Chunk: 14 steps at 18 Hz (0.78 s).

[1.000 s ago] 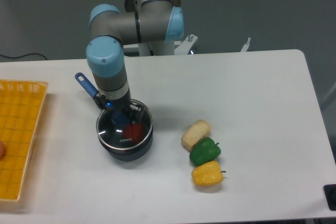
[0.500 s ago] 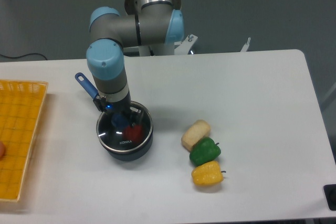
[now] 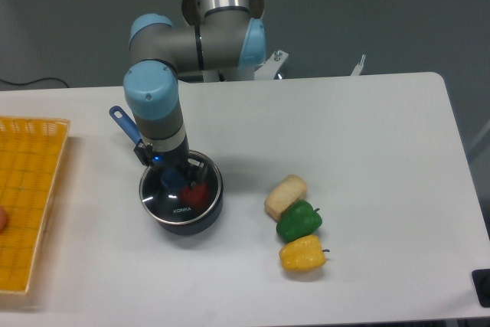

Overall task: Close the pot lid
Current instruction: 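Hold the lid seated on the saucepan and open the gripper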

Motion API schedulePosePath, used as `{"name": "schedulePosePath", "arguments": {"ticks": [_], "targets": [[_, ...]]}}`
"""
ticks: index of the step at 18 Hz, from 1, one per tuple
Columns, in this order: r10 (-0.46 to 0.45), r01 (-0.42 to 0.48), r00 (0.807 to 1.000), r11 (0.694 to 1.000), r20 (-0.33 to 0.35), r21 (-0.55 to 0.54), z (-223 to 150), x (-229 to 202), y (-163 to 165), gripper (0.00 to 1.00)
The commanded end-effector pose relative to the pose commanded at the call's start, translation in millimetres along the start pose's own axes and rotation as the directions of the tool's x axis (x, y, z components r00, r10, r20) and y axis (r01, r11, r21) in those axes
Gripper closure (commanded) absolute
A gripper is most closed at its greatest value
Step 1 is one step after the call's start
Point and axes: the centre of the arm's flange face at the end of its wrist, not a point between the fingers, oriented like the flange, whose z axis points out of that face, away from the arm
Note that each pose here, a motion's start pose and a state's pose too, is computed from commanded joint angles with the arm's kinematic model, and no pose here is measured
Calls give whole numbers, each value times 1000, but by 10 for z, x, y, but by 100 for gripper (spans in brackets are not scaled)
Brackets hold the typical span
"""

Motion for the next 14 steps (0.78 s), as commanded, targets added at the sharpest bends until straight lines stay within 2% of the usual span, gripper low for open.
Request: {"name": "schedulePosePath", "arguments": {"ticks": [14], "targets": [[3,-3,1000,1000,-2,-8,26,1,26,48]]}}
